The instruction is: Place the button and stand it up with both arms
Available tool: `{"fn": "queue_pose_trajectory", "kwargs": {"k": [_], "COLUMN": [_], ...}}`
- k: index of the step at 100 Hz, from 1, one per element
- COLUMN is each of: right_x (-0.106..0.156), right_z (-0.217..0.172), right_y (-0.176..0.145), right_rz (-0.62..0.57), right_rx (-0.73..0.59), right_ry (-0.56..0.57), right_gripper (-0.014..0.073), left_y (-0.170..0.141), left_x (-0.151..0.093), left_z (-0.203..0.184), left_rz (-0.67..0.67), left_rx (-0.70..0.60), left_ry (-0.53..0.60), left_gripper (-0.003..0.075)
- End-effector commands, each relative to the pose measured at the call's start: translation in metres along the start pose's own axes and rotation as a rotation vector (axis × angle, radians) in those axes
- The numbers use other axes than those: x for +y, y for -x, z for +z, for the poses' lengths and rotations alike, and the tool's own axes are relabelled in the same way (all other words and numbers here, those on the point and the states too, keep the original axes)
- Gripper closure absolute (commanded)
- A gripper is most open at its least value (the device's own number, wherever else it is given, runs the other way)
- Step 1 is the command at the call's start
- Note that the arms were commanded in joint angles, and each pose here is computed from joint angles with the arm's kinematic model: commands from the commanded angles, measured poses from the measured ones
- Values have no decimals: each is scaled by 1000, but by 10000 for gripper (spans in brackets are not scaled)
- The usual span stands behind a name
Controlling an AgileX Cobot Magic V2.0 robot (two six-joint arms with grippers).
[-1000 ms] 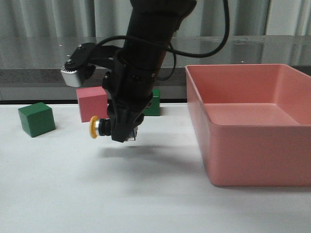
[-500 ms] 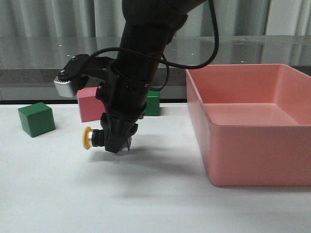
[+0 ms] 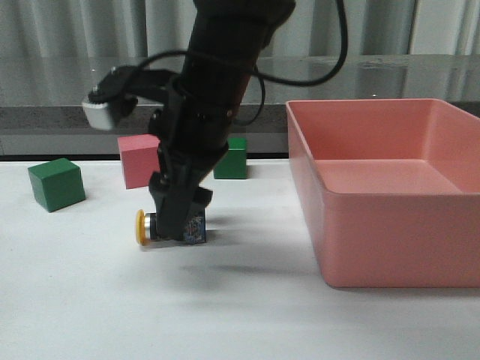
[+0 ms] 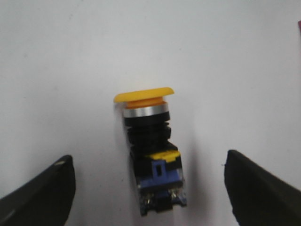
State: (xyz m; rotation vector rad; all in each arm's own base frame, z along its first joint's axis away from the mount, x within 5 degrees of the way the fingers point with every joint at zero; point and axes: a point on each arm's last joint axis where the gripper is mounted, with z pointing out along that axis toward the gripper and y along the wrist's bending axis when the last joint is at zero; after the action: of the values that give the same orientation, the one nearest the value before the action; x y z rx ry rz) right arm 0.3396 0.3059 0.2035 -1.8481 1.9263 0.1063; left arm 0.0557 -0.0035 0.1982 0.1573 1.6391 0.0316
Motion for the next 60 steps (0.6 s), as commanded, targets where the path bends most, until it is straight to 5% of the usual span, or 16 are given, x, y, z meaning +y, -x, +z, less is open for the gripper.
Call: {"fn": "queue_pose_trajectory", "kwargs": {"k": [1,13,29,60], "right_x": [-9,-18,-36,-37], "right_z": [-80,-139,-203,-265], "right_y": [21,13,-21,-131], "right_rz": [50,188,459,810], "right_rx": [-132,-201,-274,-326], "right_ry": [-110,-183,-290,-576], "right_gripper": [-1,172,675,671], "left_y": [-7,-7,-7,-7], "left_x": [-2,-2,-2,-2], "left_z": [0,0,0,0], "left_rz": [-9,-9,-9,-9], "left_rx": [-64,-64,-64,-64], "left_ry": [-2,-2,-2,-2], "left_gripper": [740,740,739,740]}}
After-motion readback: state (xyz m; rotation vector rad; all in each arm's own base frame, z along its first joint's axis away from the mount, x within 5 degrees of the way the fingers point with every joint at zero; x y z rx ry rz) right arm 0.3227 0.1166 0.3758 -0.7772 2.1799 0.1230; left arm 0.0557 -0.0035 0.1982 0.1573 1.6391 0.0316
